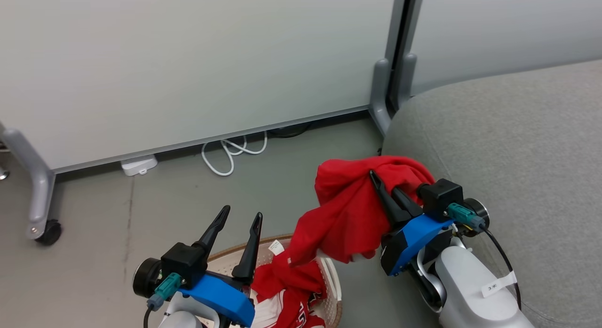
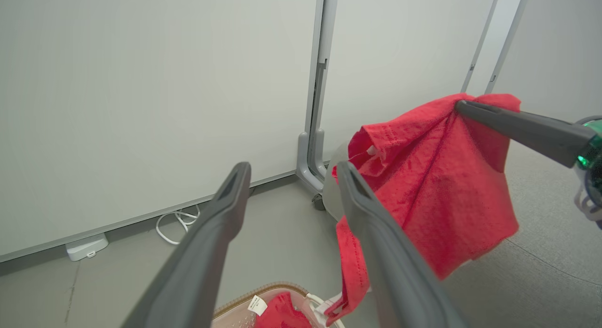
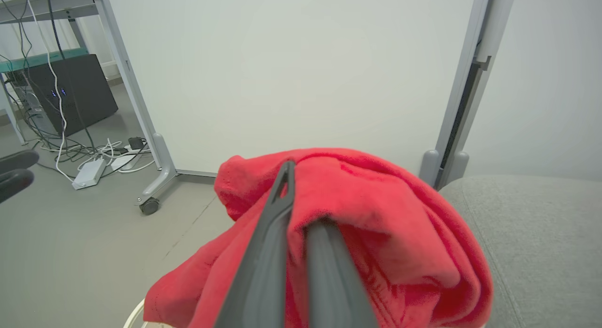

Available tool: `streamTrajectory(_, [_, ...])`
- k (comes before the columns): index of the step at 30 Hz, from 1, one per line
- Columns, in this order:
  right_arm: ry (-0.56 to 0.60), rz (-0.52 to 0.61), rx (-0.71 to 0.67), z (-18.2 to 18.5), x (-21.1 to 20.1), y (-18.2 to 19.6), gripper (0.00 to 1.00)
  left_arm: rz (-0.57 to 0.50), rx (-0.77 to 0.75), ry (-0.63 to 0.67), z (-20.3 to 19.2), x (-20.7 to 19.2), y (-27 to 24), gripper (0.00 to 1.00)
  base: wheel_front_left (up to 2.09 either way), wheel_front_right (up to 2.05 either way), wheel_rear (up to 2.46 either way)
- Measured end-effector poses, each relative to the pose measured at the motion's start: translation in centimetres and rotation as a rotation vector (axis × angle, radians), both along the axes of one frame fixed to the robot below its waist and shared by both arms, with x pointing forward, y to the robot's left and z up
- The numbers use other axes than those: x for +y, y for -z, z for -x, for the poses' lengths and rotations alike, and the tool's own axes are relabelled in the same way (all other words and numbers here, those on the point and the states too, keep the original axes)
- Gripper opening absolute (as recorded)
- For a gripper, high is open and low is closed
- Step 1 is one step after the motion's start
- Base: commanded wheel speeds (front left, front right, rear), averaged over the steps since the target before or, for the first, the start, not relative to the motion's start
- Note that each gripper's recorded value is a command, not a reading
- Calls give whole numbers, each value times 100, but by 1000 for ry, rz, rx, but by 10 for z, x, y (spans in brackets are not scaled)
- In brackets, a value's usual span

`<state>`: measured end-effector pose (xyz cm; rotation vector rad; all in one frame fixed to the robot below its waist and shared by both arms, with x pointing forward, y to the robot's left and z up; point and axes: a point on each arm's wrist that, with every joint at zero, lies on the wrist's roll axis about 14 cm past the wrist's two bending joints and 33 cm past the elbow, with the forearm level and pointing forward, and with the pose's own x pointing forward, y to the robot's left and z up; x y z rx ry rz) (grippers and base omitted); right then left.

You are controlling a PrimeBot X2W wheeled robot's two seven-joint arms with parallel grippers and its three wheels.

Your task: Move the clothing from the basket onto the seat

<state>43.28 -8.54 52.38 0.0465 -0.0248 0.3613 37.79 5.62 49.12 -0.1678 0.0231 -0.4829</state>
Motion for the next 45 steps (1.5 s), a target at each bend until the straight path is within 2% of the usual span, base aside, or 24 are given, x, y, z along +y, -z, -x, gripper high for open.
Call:
streamTrajectory(13, [165, 5, 10, 19, -64, 4, 0, 6, 3, 178, -3, -61, 1, 100, 0, 0, 0])
streamTrajectory(30, [424, -1, 22, 67, -154, 10, 0, 14, 5, 430, 7, -145, 2, 100, 0, 0, 0])
streamTrajectory(36, [471, -7, 23, 82, -167, 11, 0, 12, 1, 472, 14, -159, 0, 100, 0, 0, 0])
streamTrajectory(45, [484, -15, 25, 84, -171, 12, 0, 12, 9, 483, 14, -161, 3, 100, 0, 0, 0])
